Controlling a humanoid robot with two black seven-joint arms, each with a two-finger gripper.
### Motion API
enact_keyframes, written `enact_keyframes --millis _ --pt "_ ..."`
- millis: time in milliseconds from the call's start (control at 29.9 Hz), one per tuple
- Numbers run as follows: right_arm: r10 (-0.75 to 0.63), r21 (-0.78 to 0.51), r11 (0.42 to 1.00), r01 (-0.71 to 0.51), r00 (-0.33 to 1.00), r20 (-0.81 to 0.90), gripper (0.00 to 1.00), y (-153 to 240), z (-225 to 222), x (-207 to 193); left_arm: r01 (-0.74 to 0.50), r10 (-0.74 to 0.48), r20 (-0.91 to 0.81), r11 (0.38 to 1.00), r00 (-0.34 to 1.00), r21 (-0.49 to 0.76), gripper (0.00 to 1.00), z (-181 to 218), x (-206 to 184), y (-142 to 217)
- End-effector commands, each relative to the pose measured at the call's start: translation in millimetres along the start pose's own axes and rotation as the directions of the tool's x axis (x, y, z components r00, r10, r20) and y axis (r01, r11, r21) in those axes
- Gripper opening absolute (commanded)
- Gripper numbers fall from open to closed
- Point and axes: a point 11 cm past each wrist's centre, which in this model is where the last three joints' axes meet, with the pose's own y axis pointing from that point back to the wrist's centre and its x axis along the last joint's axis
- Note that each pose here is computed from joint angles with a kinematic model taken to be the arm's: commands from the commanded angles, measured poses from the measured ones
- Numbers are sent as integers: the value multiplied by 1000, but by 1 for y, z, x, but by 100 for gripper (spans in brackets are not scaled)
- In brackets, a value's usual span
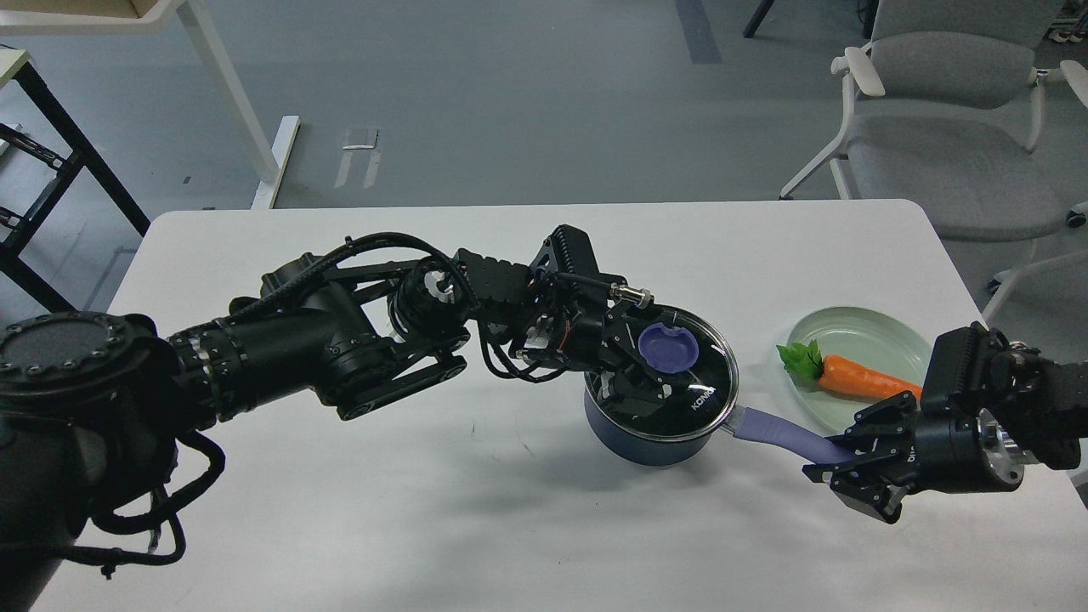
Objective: Open pot lid
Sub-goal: 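Grasp the purple knob of the glass lid with the left gripper and lift, then carry the glass lid away from the pan and lower it onto the table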
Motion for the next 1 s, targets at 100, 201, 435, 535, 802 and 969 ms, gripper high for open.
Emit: enact_keyframes --millis 100,201,435,535,802,969 --pt "0 -1 1000 1 1000 1 30 0 0 0 -2 2 -5 1000 1000 -3 76 1 0 -2" --pt "0 -1 1000 1 1000 1 30 0 0 0 -4 4 -2 1000 1000 -3 56 1 0 -2" --pt "-1 1 1000 1 1000 4 30 0 0 -1 -37 38 16 999 999 -3 31 1 6 -1" --pt "-2 -1 1000 2 1000 5 30 0 0 -2 -51 51 33 999 998 -8 31 1 15 1" --pt "-5 -9 1000 5 1000 14 30 4 2 -4 -177 174 53 983 983 48 33 -27 44 64" --pt "-5 -10 1000 5 1000 16 30 4 2 -4 -183 178 44 969 983 164 33 -54 19 139"
